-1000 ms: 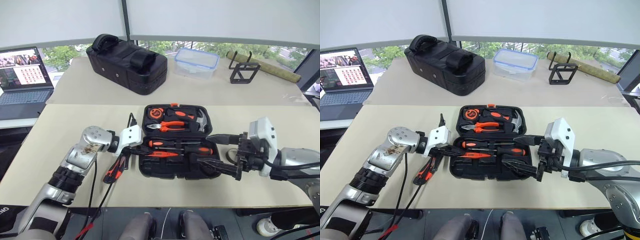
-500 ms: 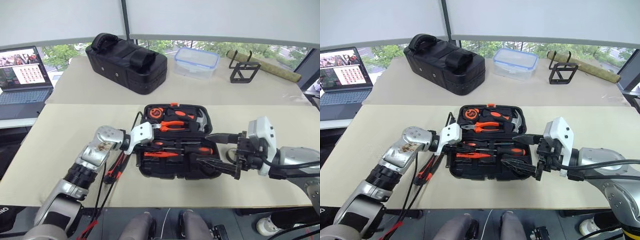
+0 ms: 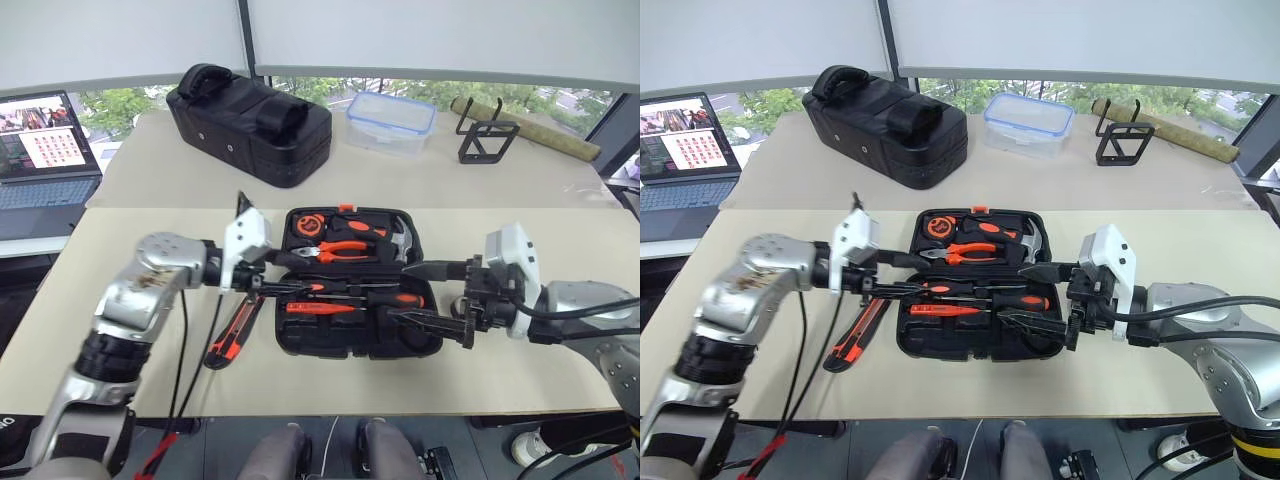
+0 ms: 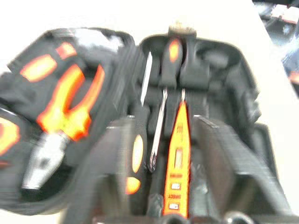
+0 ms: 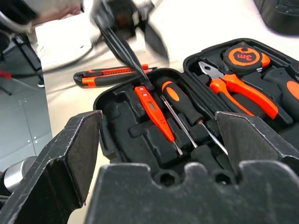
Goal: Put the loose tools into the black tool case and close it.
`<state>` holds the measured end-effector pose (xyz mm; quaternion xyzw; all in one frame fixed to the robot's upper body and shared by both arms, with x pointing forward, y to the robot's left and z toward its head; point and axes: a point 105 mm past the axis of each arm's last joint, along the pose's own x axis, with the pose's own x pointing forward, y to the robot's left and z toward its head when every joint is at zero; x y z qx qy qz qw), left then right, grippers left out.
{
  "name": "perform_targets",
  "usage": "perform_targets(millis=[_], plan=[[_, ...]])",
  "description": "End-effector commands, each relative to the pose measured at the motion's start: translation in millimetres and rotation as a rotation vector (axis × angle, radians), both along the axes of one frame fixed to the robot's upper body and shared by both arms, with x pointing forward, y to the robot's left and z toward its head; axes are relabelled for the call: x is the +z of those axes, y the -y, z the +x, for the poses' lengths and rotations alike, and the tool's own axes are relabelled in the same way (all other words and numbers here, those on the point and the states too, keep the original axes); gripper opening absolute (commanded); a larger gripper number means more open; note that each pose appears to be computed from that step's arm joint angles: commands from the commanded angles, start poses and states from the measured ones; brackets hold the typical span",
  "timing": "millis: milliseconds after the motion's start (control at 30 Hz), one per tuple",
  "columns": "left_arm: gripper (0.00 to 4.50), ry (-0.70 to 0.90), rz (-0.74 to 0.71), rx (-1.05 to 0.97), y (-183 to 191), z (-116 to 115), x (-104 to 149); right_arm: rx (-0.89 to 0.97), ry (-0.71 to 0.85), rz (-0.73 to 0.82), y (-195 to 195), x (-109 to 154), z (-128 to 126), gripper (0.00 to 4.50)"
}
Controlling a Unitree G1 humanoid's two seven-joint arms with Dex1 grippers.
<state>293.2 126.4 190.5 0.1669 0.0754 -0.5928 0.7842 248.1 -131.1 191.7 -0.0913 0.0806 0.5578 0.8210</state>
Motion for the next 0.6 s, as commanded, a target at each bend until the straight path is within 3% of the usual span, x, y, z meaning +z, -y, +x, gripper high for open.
perform_targets(millis=[33,67,267,400,600], plan=[[4.08,-0.051,0.025,0.272,-60,-11,6,0.056,0.053,-0.010,-5,7,5,4.50],[4.44,-0.071,0.047,0.347,-76,-14,2,0.069,0.054,-0.017,-6,7,5,4.50],[4.48,-0.216,0.173,0.654,-138,-50,-29,0.156,0.056,-0.047,-7,9,-2,4.50],[4.48,-0.292,0.183,0.674,-125,-57,-31,0.213,0.045,-0.060,-11,7,-9,4.50],[4.48,-0.403,0.227,0.723,-95,-44,-42,0.229,0.036,-0.055,-15,7,-15,4.50]])
